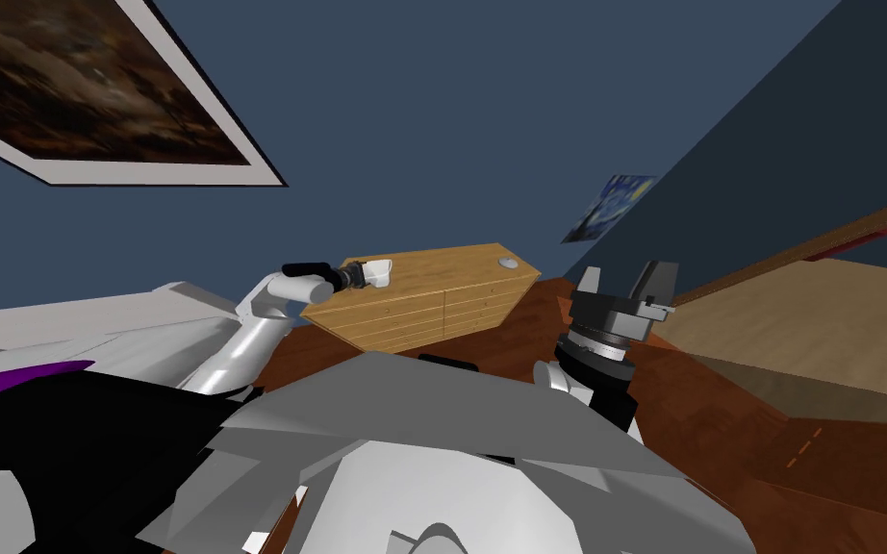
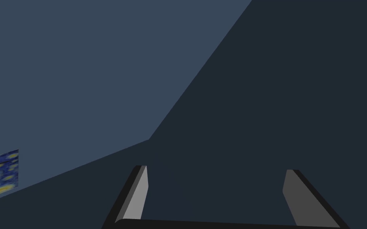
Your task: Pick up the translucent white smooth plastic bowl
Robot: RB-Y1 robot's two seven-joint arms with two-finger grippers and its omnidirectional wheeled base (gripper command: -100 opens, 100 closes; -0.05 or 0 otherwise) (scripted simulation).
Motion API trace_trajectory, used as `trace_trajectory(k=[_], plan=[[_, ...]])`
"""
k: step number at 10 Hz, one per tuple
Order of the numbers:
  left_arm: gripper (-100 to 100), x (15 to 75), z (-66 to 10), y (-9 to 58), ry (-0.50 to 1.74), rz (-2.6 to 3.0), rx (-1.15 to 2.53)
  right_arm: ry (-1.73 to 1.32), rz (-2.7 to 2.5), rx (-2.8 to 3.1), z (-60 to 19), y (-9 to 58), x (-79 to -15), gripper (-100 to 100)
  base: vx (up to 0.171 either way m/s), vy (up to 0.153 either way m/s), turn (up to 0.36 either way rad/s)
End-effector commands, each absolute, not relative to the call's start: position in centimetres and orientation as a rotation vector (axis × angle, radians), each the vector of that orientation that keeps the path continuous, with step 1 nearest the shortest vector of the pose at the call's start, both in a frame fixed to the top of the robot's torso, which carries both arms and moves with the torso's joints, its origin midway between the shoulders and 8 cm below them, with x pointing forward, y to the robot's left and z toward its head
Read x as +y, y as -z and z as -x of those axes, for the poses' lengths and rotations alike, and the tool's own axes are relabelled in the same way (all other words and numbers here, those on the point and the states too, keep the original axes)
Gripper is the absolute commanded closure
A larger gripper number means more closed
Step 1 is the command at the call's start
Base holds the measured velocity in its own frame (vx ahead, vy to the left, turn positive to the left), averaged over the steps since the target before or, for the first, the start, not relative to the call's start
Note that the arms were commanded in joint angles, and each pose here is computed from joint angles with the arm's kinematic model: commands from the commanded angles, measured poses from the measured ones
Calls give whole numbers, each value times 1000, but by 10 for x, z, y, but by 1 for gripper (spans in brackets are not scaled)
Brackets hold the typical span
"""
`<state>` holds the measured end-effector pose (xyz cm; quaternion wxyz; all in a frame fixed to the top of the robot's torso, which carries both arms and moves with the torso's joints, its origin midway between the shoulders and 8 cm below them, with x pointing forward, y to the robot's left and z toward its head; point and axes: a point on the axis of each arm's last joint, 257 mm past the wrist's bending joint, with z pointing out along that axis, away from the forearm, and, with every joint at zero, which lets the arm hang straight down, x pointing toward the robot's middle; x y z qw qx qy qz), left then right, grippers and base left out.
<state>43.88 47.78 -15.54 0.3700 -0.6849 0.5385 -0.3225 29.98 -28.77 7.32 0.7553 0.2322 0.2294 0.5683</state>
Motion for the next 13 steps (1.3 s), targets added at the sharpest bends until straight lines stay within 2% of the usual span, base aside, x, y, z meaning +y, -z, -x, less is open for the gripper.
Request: trace_trajectory(k=[1,13], plan=[[-100,495,-434,157,778,1803,1375,-1240,-507,500,-300,-73,-288,0,16,-22,-93],[-100,561,-385,174,508,2079,1357,-1240,-507,500,-300,-73,-288,0,19,-15,-64]])
